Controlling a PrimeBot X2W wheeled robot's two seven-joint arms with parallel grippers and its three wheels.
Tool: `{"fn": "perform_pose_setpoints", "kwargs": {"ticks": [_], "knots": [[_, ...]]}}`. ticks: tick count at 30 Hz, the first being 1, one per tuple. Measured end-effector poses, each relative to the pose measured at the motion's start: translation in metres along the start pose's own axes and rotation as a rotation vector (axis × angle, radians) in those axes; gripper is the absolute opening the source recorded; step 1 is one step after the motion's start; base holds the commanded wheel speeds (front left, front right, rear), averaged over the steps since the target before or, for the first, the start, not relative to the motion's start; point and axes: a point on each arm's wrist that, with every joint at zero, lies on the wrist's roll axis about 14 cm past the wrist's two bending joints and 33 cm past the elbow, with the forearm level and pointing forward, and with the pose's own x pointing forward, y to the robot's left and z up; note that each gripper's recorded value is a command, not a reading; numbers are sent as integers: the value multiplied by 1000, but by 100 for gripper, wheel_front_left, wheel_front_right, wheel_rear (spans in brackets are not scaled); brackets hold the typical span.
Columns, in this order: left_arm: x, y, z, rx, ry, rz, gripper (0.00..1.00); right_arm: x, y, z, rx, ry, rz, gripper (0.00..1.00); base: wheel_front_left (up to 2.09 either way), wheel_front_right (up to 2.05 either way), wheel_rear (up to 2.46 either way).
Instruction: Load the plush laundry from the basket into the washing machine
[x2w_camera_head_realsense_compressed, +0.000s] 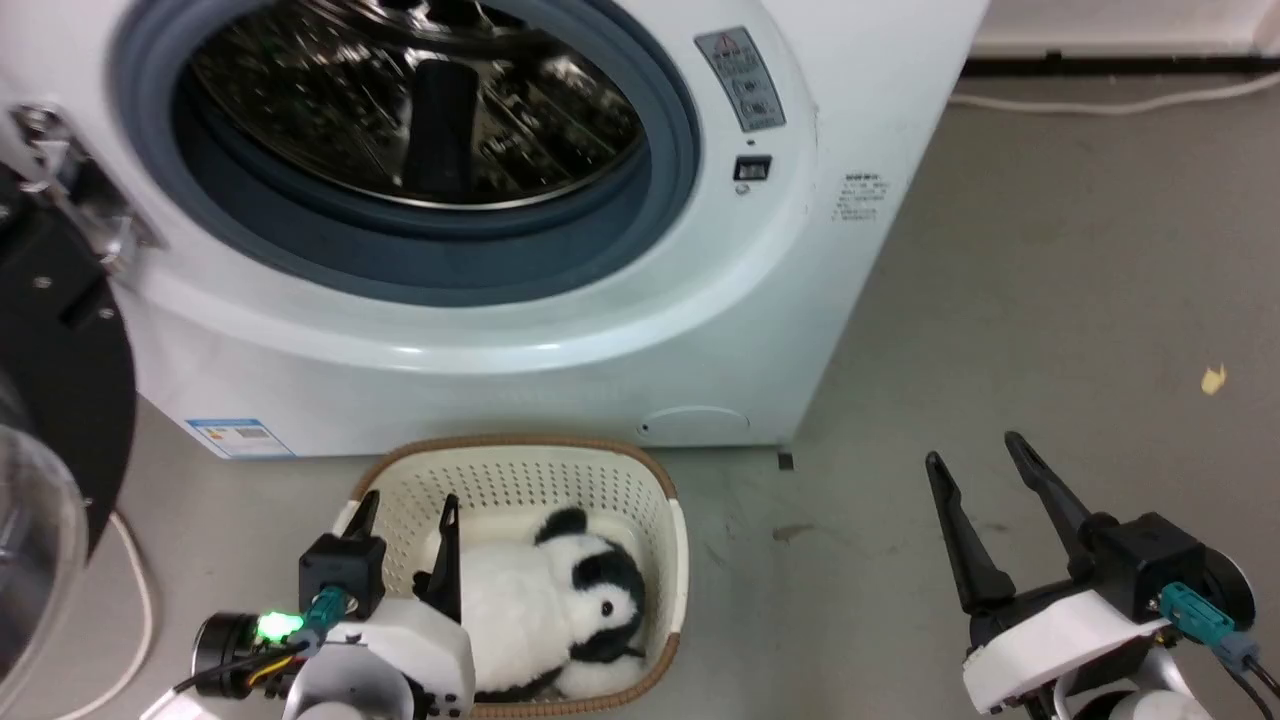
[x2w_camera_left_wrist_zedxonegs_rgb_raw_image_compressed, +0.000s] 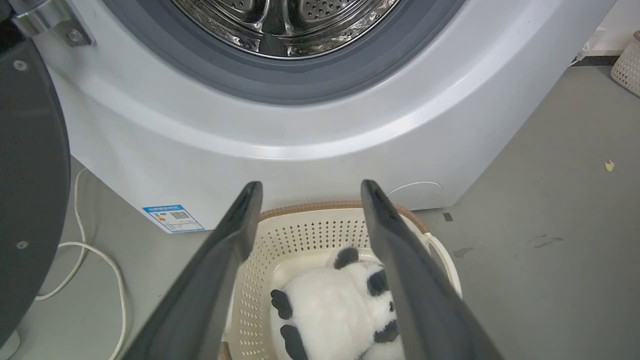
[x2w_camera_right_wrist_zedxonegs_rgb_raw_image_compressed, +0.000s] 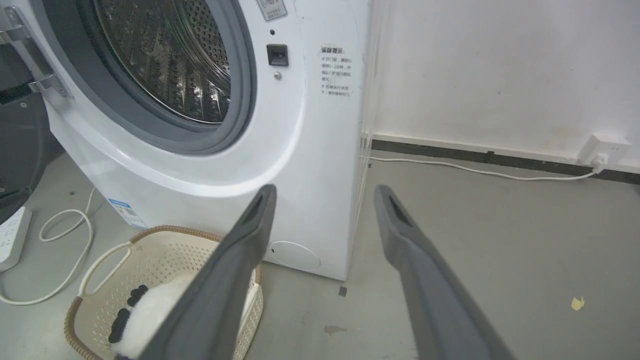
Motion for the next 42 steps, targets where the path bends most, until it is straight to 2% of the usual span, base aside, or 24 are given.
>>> {"fn": "perform_pose_setpoints", "kwargs": {"ticks": [7, 30, 42], "knots": [[20, -14, -27, -4, 81, -54, 100, 7, -7, -10, 18, 17, -18, 100, 0, 0, 0], [43, -25, -164, 67, 537, -179, 100, 21, -26, -43, 87, 73, -77, 100, 0, 0, 0], [64, -16, -211, 138, 704, -228, 100, 32, -32, -62, 112, 101, -95, 100, 0, 0, 0]]}}
